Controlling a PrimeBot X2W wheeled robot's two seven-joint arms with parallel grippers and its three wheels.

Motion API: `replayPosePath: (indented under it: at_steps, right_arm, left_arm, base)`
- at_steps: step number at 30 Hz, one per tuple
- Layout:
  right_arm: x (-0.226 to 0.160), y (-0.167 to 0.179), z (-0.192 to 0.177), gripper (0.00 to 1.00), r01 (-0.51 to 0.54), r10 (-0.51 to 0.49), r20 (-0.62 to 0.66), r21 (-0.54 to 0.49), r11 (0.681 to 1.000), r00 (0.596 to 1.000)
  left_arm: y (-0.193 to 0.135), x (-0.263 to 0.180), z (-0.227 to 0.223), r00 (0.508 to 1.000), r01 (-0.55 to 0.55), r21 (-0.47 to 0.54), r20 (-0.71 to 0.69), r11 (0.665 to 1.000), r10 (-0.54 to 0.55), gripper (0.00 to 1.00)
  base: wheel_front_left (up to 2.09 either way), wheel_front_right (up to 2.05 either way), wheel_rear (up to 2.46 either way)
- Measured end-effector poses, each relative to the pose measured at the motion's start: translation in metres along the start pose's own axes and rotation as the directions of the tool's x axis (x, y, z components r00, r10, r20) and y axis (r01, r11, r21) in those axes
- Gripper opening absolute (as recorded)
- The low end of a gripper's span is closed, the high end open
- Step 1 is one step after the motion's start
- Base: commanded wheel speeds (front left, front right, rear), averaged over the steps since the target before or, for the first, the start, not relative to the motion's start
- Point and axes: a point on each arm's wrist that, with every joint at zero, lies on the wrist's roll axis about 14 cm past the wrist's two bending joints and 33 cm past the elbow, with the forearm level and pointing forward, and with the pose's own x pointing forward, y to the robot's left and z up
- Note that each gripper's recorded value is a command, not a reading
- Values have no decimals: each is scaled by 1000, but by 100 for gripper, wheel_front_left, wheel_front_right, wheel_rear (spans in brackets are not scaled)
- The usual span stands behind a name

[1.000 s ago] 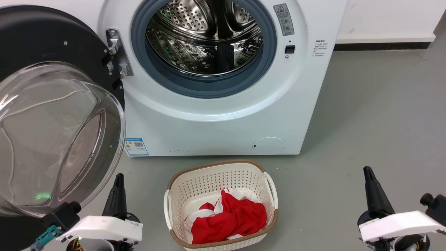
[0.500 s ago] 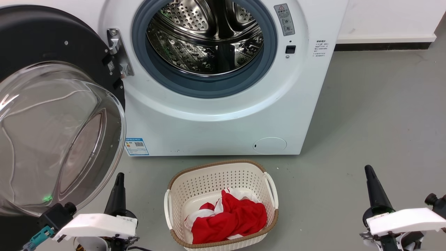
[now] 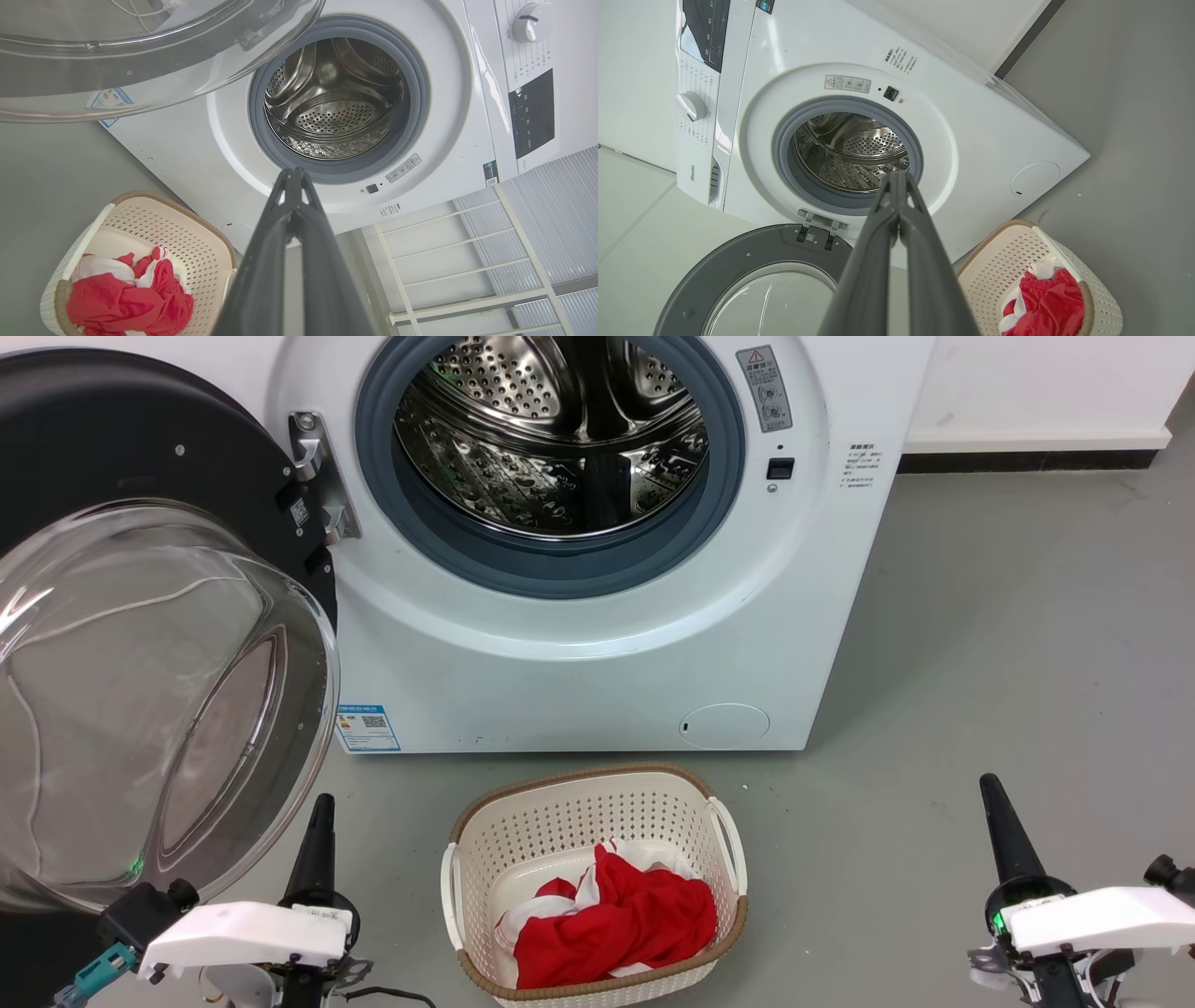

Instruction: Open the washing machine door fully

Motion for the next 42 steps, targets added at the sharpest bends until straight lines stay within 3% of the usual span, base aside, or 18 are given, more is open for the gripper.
replayPosePath:
  at_steps: [20,42]
  right_arm:
    - [5,-2,1,0,11,-9,-11,212,977,1000]
    - [9,-2,3,0,9,-4,-14,384,923,1000]
  left_arm:
    - [-1,3,1,1000,6,-222,-16,975,-10,0]
    - [-2,4,2,999,15,-399,-23,917,-27,0]
  base:
    - [0,0,0]
    - [0,0,0]
